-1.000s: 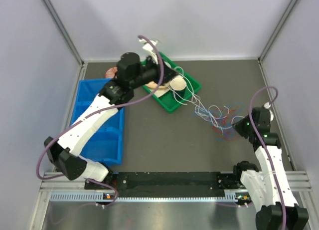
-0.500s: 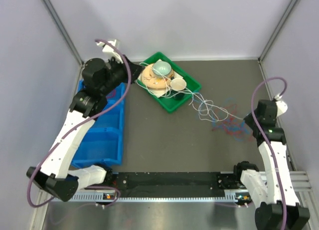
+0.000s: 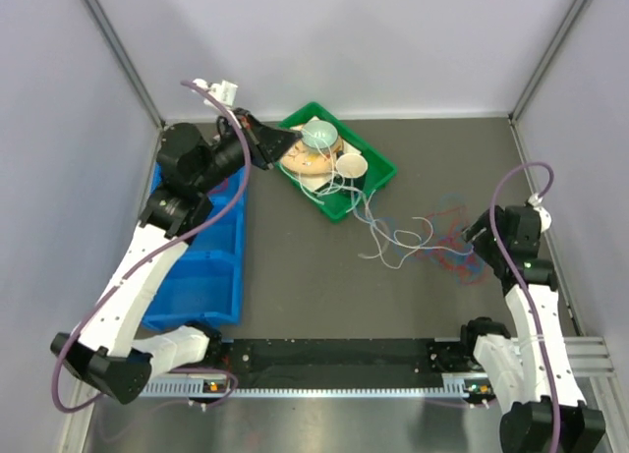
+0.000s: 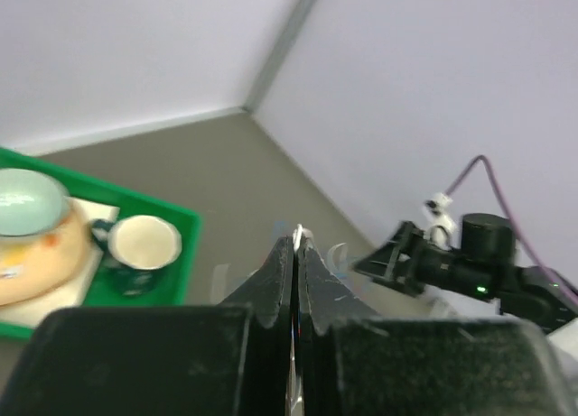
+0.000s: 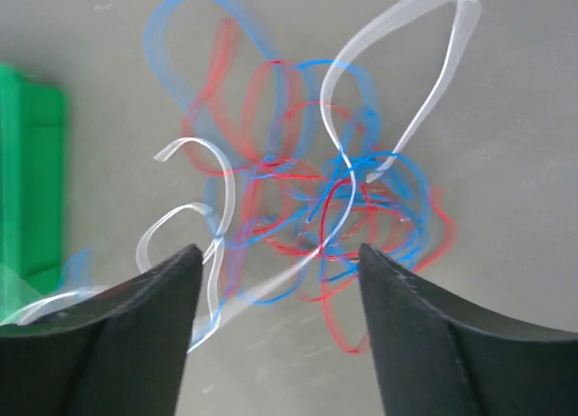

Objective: Untangle the cables

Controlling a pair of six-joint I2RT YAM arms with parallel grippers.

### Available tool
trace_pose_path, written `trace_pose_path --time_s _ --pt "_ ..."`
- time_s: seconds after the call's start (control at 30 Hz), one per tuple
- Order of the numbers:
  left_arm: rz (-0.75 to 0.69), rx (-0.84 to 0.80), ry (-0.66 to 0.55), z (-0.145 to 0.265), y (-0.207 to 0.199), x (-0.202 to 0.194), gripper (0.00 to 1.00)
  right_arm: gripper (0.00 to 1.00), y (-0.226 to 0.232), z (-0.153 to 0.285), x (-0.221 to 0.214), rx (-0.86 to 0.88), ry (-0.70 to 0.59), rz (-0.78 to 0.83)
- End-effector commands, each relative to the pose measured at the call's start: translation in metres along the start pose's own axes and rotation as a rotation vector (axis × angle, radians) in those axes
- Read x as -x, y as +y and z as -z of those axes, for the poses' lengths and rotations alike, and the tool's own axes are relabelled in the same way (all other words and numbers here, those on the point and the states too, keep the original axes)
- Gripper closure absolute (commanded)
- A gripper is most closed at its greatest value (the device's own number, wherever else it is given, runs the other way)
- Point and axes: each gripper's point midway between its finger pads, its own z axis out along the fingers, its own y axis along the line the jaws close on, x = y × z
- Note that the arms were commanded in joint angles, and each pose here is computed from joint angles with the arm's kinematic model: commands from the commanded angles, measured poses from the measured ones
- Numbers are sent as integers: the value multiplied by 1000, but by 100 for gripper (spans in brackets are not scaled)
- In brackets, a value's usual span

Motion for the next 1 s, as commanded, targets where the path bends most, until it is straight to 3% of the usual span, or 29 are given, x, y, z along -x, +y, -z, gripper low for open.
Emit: trace_pose_path --time_s 0.0,0.13,0.37,0.53,0.73,0.77,0.8,0.83,0.97 --pt "210 -210 91 -29 -13 -48 100 27 55 33 20 263 -3 58" --pt "230 -166 176 -39 0 -89 100 30 78 52 10 395 42 132" --pt "186 -141 160 -35 -1 -79 100 41 125 66 -44 549 148 365" --pt "169 -142 143 -33 -4 -71 100 48 147 55 -79 579 227 411" --pt "177 -135 155 -34 -1 -76 100 50 163 42 -101 591 267 425" --pt "174 -138 152 -34 -2 -75 100 52 165 41 -105 596 280 432" --pt "175 -134 152 -35 0 -76 100 65 168 40 -106 613 278 444" --pt "173 -132 151 -36 0 -75 100 67 168 36 -111 609 297 458" --pt "172 -134 149 -37 1 -76 100 62 174 35 -132 655 359 544"
